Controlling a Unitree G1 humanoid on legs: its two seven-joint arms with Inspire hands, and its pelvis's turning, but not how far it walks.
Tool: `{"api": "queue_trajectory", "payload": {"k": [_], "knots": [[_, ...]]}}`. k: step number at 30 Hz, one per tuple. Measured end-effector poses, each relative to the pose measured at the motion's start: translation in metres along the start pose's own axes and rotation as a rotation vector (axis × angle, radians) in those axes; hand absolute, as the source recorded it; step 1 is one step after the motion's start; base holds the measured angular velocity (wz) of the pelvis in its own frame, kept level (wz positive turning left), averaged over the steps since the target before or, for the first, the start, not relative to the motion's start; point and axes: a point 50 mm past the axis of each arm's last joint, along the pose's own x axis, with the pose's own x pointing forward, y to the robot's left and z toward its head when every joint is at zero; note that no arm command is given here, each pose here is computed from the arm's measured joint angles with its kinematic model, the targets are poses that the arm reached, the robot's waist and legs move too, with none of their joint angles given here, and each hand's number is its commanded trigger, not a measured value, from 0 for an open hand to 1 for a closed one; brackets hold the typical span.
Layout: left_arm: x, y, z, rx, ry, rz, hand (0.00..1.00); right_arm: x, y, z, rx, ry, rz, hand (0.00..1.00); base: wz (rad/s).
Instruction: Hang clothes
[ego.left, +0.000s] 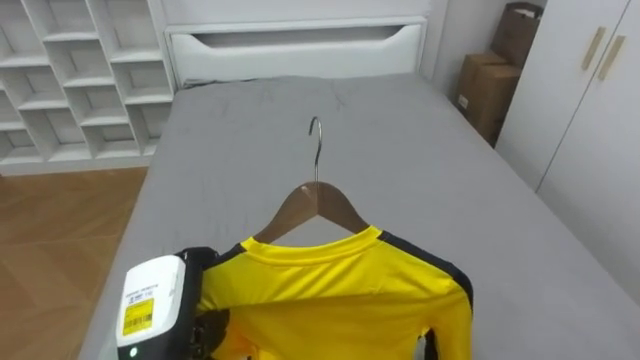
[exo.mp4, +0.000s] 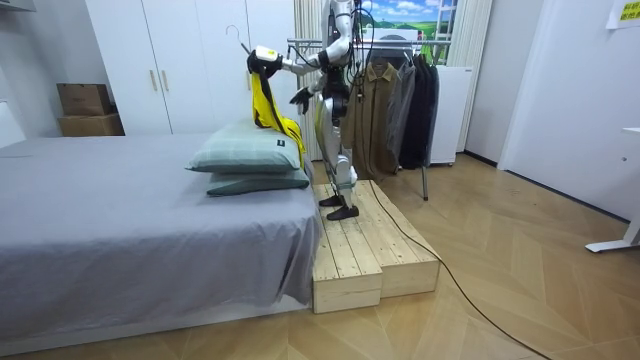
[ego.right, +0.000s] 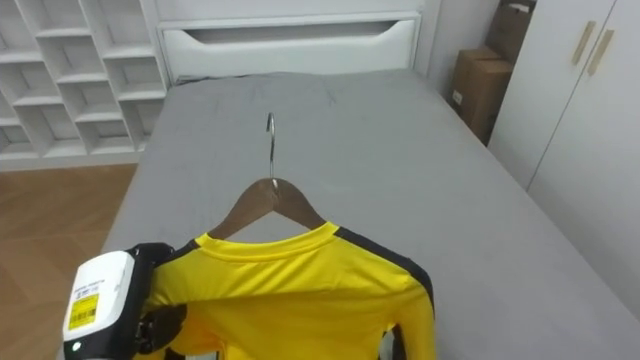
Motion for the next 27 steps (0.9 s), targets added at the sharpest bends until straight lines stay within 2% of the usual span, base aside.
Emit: {"api": "queue_trajectory", "payload": {"k": [5,13,20,27], "knots": [[0.000,0.001,-0.003,-0.043,0.043,0.005,1.00,0.007,-0.022,0.040,0.034,-0.191,-0.160,0.00,-0.04],[0.002,0.003,-0.003,-0.031,0.052,-0.002,1.00,0.005,-0.045,0.081,0.037,-0.408,-0.293,0.00,0.02],[0.004,0.004,-0.001,-0.035,0.044,0.005,1.00,-0.005,-0.060,0.110,0.044,-0.568,-0.386,0.00,0.00],[0.006,0.005,0.001,-0.043,0.034,0.013,1.00,-0.023,-0.068,0.132,0.096,-0.704,-0.408,0.00,0.00]]}}
